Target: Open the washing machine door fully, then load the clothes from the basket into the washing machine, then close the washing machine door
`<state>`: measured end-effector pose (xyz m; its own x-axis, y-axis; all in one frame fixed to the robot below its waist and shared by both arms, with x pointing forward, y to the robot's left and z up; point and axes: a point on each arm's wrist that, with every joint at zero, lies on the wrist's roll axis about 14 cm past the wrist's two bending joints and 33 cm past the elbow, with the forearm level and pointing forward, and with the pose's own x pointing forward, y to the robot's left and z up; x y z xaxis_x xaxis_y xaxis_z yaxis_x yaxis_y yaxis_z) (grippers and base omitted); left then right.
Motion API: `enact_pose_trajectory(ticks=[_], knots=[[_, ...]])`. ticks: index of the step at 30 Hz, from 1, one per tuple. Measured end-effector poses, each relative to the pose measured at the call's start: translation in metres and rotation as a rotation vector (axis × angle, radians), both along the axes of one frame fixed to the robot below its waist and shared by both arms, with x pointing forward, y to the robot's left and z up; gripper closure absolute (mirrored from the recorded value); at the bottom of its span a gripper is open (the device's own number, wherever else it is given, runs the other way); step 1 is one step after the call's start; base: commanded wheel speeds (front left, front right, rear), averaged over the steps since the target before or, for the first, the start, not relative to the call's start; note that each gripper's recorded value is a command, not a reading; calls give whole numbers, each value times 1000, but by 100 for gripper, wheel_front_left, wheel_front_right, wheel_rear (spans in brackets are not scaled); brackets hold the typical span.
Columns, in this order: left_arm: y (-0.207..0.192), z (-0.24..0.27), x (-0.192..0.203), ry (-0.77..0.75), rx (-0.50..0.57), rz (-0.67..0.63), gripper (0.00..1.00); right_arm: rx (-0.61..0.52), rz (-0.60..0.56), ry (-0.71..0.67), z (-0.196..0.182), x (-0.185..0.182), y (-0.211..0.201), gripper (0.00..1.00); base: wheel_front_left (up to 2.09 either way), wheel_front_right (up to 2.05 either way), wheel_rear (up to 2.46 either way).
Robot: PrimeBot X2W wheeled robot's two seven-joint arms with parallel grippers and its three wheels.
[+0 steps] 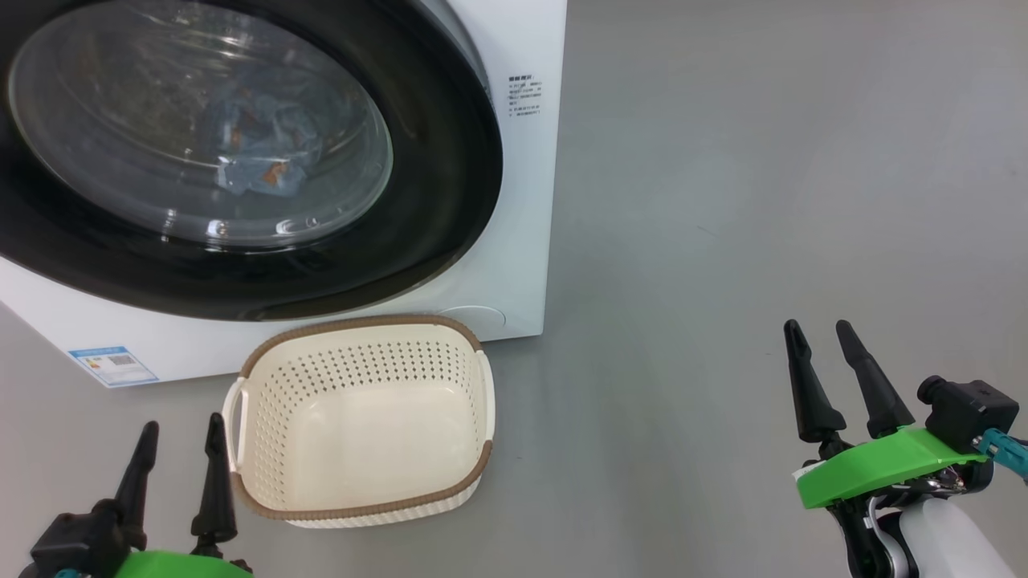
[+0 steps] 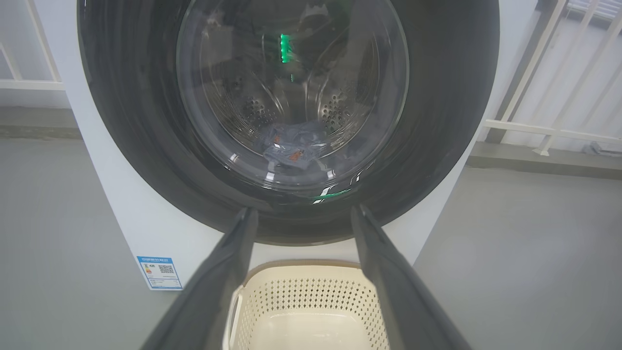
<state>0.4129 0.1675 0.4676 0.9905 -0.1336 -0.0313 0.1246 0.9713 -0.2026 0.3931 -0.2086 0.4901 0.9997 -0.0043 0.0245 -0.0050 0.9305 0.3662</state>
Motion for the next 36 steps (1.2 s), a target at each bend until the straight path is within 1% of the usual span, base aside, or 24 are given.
enact_pose_trajectory(ticks=[8, 9, 17, 36], knots=[[3, -3, -4, 8, 8, 17, 0, -1, 4, -6, 2, -2, 1, 0, 0, 0, 0], [4, -3, -4, 7, 11, 17, 100, -1, 4, -6, 2, -2, 1, 100, 0, 0, 0], [-7, -30, -16, 101, -33, 18, 100, 52, -6, 114, -36, -19, 9, 100, 0, 0, 0], [5, -29, -21, 143, -216, 88, 100, 211, -38, 113, -31, -15, 5, 100, 0, 0, 0]])
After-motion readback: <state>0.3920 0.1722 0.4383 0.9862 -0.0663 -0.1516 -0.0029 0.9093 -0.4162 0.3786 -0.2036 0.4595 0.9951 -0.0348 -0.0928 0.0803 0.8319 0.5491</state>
